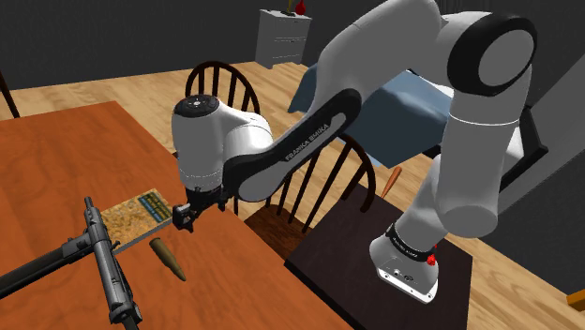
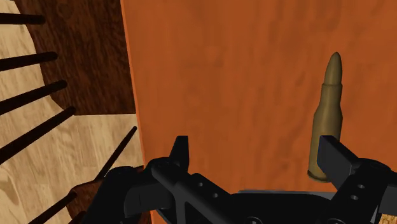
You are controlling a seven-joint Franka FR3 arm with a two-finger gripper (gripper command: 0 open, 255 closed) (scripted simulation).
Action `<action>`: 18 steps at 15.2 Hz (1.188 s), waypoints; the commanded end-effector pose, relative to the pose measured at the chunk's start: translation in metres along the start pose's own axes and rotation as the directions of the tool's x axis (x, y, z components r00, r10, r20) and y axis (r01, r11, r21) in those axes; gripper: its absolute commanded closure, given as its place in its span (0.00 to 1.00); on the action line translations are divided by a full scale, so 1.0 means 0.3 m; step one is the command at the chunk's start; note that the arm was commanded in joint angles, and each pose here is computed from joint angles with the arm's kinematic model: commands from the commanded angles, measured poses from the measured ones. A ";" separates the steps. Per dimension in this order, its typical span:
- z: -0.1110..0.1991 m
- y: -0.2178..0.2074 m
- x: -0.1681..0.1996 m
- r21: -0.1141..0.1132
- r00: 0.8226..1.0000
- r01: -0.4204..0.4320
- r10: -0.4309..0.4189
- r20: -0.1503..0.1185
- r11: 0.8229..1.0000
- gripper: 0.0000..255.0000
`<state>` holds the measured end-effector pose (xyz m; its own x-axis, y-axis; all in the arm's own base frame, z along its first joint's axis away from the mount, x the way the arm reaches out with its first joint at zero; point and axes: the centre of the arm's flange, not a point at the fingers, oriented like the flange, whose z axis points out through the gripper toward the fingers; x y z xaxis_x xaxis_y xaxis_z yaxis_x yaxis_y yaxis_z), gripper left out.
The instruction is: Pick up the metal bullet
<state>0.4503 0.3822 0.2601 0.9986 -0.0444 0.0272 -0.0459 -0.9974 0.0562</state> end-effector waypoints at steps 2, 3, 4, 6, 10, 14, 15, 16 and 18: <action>0.087 -0.105 0.028 -0.004 1.000 0.004 -0.004 -0.006 1.000 0.00; 0.114 -0.139 0.037 -0.005 1.000 0.006 -0.006 -0.008 1.000 0.00; 0.140 -0.173 0.047 -0.006 1.000 0.008 -0.008 -0.009 1.000 0.00; 0.193 -0.241 0.065 -0.008 1.000 0.011 -0.011 -0.013 1.000 0.00; 0.278 -0.349 0.094 -0.011 1.000 0.016 -0.017 -0.019 1.000 0.00; 0.348 -0.353 0.092 -0.011 1.000 0.016 -0.017 -0.019 1.000 0.00; 0.366 -0.354 0.092 -0.011 1.000 0.016 -0.017 -0.019 1.000 0.00; 0.383 -0.355 0.091 -0.011 1.000 0.016 -0.017 -0.019 1.000 0.00; 0.411 -0.356 0.090 -0.011 1.000 0.016 -0.017 -0.019 1.000 0.00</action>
<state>0.4855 0.4795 0.1354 0.9986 -0.0270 0.0444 -0.0299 -0.9972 0.0679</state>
